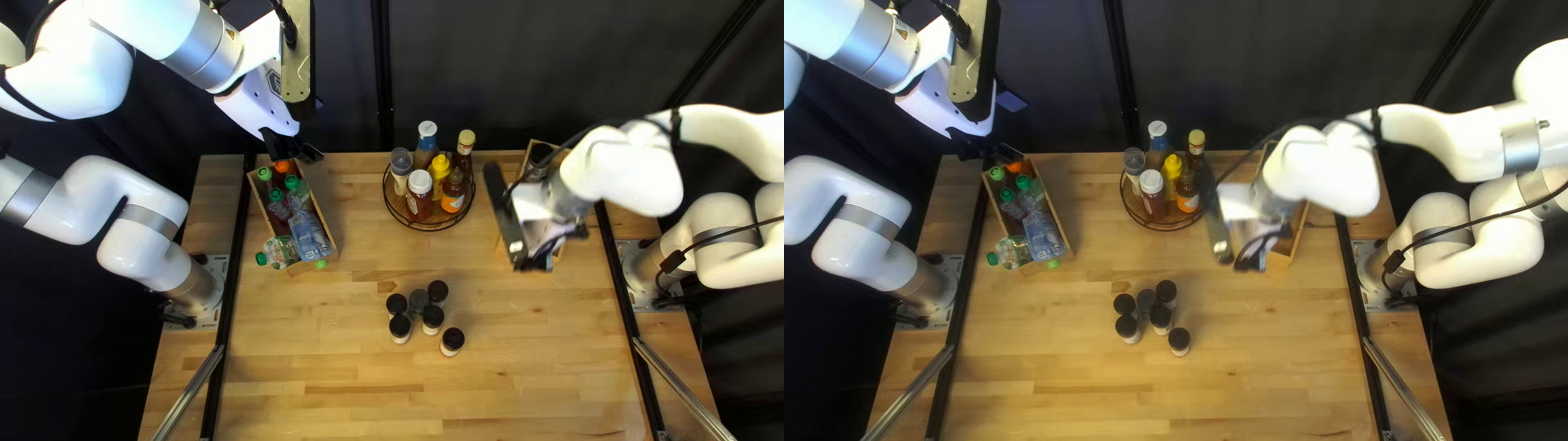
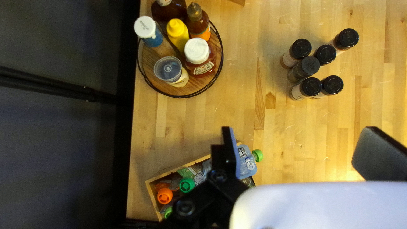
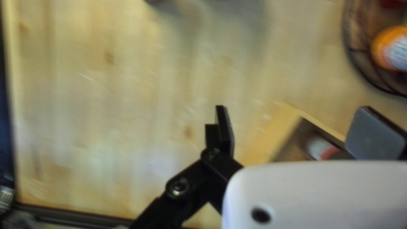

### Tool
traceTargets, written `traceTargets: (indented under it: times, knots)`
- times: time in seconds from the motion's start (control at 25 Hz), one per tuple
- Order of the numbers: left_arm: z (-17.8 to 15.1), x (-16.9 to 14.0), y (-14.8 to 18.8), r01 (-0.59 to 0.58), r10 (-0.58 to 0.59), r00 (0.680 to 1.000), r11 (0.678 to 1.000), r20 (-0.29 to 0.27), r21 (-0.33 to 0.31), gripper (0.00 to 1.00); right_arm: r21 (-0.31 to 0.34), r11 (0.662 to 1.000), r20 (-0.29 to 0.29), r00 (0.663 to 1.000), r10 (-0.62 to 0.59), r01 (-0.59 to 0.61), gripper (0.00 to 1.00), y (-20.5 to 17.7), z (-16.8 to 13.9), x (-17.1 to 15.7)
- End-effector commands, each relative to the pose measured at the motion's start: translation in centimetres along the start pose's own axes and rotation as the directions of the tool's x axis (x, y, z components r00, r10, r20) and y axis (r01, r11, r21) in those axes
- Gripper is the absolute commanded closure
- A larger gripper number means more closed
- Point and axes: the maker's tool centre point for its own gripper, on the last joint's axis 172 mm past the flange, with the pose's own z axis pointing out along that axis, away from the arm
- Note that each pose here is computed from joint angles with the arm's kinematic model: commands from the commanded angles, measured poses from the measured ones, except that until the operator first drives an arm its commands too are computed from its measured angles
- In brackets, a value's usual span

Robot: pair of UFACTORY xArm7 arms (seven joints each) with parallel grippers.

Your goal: Separate condiments, baby food and spices and place it in 3 different racks/containers

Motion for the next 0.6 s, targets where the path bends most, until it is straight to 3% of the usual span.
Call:
traceTargets:
  times: [0.04, 0.32, 0.6]
  knots:
    - [0.0, 0.0, 0.0, 0.000, 0.000, 1.000, 1.000, 0.000, 0.000, 0.00, -0.055, 0.987, -0.031, 0.988, 0.148, -0.150, 0.00, -4.6, 3.1, 2.2]
    - [0.0, 0.0, 0.0, 0.000, 0.000, 1.000, 1.000, 0.000, 0.000, 0.00, -0.161, 0.949, -0.066, 0.962, 0.264, -0.271, 0.00, -6.7, 6.4, 3.7]
    - [0.0, 0.0, 0.0, 0.000, 0.000, 1.000, 1.000, 0.000, 0.000, 0.00, -0.179, 0.938, -0.074, 0.954, 0.289, -0.298, 0.00, -7.0, 9.2, 4.8]
